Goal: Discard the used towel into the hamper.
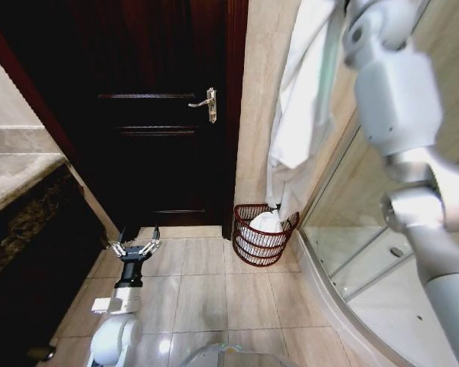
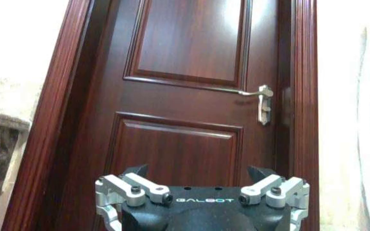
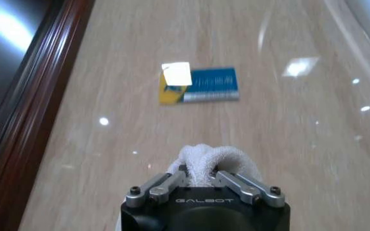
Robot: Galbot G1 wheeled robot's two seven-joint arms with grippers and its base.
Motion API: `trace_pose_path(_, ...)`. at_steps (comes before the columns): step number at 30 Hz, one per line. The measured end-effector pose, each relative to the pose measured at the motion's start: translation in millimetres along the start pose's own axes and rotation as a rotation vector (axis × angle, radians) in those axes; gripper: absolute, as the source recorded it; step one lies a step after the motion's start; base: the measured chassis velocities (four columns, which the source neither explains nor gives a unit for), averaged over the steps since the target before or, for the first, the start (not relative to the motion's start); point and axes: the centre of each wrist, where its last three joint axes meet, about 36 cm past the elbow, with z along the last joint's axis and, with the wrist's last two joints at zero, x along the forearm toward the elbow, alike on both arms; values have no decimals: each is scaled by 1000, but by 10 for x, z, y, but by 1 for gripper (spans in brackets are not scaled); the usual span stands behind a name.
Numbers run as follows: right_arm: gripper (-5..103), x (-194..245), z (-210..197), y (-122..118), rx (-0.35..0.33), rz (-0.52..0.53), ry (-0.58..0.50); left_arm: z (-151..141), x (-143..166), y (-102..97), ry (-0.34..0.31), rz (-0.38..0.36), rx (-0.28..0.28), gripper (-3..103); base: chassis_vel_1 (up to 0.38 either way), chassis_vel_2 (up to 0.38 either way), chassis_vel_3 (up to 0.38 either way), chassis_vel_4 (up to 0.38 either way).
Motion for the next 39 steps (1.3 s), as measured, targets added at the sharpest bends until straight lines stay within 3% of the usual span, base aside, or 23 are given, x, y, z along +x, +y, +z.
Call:
trace_pose_path(19, 8, 1079, 1099, -117, -69, 20, 135, 67, 71, -8, 0, -3, 2, 100, 0, 0, 0, 0)
trace_pose_path(33, 8, 1409, 1554, -78, -81, 27, 160, 72, 179, -2, -15, -15, -5, 100, 0, 0, 0, 0)
trace_pose_path(37, 8, 1419, 1563, -4, -146, 18, 157, 68, 177, -29, -19, -17, -8, 100, 0, 0, 0, 0)
trace_pose_path(39, 8, 1404, 1493, 92, -224, 17, 153, 54, 169, -51, -22, -12, -9, 100, 0, 0, 0, 0)
